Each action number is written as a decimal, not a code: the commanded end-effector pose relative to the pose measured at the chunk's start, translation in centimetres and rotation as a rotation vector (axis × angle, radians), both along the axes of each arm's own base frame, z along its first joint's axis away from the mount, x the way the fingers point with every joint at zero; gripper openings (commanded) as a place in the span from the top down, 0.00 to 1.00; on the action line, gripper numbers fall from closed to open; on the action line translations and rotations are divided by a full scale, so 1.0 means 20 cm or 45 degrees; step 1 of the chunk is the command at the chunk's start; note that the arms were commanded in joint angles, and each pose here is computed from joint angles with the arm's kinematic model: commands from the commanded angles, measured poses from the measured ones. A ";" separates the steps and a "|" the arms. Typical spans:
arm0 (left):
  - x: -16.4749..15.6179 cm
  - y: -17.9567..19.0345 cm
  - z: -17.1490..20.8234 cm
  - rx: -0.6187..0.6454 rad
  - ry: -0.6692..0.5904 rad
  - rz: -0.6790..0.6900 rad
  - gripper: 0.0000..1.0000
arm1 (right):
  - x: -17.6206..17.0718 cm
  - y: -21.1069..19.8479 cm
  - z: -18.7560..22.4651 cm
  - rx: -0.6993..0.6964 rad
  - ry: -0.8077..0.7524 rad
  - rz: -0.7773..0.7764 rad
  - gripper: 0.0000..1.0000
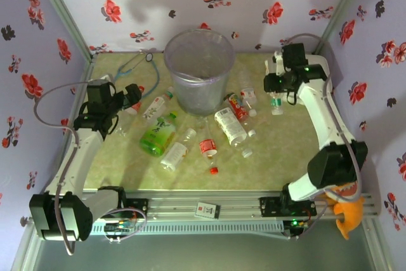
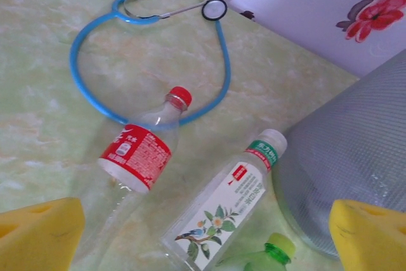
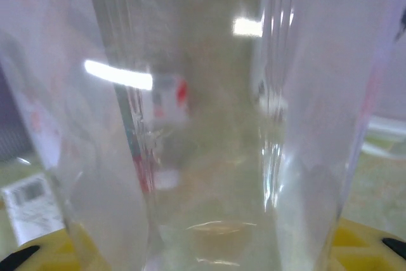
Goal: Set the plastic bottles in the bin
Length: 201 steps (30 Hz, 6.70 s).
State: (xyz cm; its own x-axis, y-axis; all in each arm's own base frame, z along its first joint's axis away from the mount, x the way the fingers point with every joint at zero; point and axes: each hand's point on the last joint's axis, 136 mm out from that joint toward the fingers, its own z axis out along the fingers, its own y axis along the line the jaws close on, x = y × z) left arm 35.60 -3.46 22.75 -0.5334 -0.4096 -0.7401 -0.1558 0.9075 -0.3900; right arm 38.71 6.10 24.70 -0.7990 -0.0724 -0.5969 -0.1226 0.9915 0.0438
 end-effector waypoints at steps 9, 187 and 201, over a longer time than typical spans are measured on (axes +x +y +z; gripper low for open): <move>0.03 -0.19 0.01 -0.076 -0.013 -0.118 0.00 | 0.32 0.43 0.79 0.457 -0.802 0.168 0.55; 0.51 -0.87 0.17 -0.261 -0.041 -0.471 0.28 | 0.46 1.00 0.90 0.645 -0.598 0.410 0.47; 0.51 -0.88 0.19 -0.260 -0.046 -0.478 0.29 | 0.57 1.30 0.35 0.603 -0.345 0.598 0.45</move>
